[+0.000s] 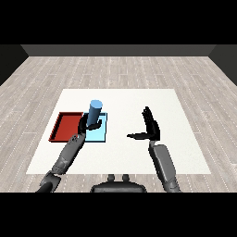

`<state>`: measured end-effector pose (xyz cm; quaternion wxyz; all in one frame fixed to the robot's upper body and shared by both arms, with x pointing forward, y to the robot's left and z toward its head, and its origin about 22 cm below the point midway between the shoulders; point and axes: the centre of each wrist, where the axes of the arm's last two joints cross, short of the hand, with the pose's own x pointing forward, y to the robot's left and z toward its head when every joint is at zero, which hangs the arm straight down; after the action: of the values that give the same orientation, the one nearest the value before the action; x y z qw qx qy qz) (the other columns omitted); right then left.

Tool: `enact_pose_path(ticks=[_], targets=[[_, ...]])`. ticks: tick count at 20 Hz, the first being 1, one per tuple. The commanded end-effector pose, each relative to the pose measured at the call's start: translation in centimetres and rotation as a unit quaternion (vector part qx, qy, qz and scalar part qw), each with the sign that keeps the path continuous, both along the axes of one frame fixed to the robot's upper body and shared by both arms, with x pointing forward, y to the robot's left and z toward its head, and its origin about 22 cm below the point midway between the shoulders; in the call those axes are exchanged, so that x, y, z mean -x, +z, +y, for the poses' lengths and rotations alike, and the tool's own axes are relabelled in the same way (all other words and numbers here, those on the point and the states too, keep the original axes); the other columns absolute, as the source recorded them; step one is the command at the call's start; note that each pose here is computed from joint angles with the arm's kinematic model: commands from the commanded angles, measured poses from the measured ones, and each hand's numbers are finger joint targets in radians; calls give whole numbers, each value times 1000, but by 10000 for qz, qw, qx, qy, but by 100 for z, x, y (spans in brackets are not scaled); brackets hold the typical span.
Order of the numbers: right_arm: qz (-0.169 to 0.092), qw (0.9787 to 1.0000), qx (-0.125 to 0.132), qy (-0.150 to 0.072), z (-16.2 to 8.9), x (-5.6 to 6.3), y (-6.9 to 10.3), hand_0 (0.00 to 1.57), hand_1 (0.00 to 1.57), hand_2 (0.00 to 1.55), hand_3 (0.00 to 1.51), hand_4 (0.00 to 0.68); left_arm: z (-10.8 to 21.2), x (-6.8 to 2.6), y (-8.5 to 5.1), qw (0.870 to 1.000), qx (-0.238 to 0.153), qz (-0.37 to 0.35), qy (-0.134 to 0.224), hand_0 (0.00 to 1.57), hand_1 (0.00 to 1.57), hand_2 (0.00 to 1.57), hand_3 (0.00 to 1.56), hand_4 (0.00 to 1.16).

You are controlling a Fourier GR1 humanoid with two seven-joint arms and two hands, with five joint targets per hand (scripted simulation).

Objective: Pick the blue can and put it in the blue box

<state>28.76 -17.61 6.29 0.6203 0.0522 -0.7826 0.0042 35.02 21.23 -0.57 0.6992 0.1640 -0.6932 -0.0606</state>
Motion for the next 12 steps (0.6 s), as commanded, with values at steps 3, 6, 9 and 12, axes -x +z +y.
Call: enact_pose_path(ticks=[3, 6, 9, 12], targets=[[81, 9997, -166, -174, -141, -123, -7, 0, 0, 0, 0, 0, 373, -198, -72, 9798, -1641, 937, 658, 1532, 1532, 1421, 1267, 971], [223, 9989, -146, -386, -79, -2, -167, 0, 0, 0, 0, 0, 547, -268, -124, 9560, -2221, 1599, 1058, 582, 582, 503, 302, 908], [277, 9987, -179, -381, -119, -102, -140, 0, 0, 0, 0, 0, 339, -347, -271, 9439, -2325, 2106, 1036, 845, 845, 715, 502, 916], [406, 9983, -247, -337, -183, -45, -301, 0, 0, 0, 0, 0, 332, -259, -467, 9274, -2569, 2551, 939, 848, 848, 795, 580, 878]])
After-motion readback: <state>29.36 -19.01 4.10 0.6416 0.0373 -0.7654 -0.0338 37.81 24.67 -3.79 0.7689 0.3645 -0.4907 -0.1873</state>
